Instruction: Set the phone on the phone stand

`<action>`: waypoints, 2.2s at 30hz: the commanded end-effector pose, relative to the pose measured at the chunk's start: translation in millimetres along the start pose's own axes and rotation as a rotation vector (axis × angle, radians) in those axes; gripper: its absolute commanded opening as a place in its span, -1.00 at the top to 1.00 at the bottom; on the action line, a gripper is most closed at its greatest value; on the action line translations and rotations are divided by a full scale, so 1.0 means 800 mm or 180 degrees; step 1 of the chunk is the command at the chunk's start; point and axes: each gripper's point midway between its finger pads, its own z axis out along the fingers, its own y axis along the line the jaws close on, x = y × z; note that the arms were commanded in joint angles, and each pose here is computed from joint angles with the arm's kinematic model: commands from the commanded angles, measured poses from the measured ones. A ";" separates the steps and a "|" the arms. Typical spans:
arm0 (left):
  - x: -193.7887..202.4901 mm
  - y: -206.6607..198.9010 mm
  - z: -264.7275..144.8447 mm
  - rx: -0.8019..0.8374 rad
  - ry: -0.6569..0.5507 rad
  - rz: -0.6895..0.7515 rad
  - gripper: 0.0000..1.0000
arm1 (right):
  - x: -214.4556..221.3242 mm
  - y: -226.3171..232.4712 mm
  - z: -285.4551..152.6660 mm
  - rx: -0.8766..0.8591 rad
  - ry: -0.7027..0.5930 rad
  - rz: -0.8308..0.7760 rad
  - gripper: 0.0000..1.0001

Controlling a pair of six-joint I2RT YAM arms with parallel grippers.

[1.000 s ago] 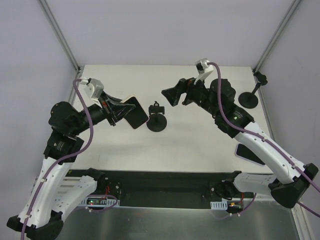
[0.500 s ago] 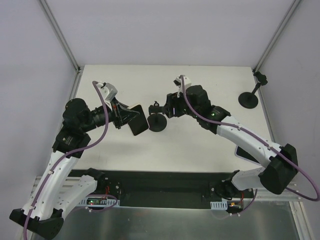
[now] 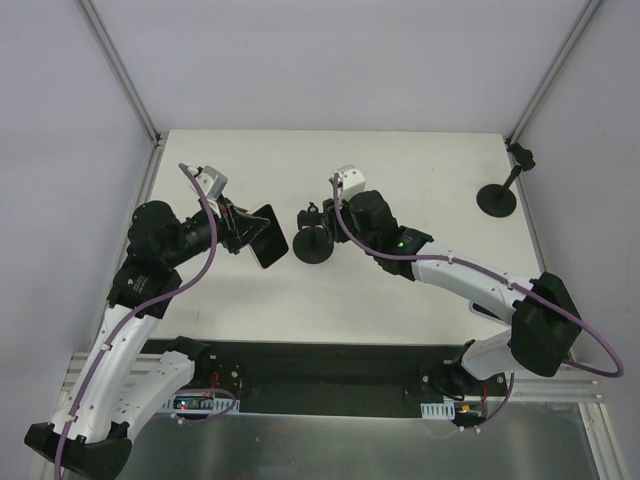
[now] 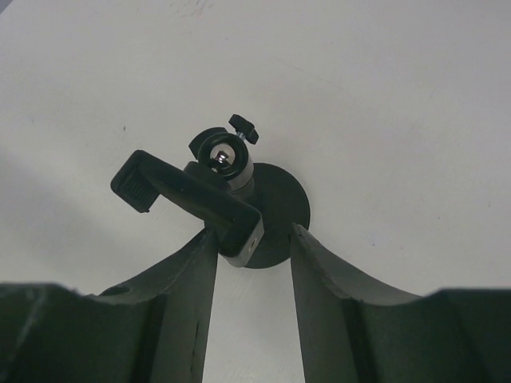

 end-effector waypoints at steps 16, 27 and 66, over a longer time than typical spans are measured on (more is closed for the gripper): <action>-0.014 -0.041 0.021 0.1283 -0.0108 -0.0037 1.00 | -0.019 0.010 -0.006 -0.0190 -0.0320 -0.0530 0.99; 0.021 -0.124 0.043 0.2540 -0.0019 0.0781 1.00 | -0.006 0.036 -0.025 -0.1227 -0.0336 -0.0668 0.99; 0.047 -0.053 0.147 0.2942 0.0135 0.1348 1.00 | -0.001 0.059 -0.021 -0.1793 -0.0185 -0.0547 0.99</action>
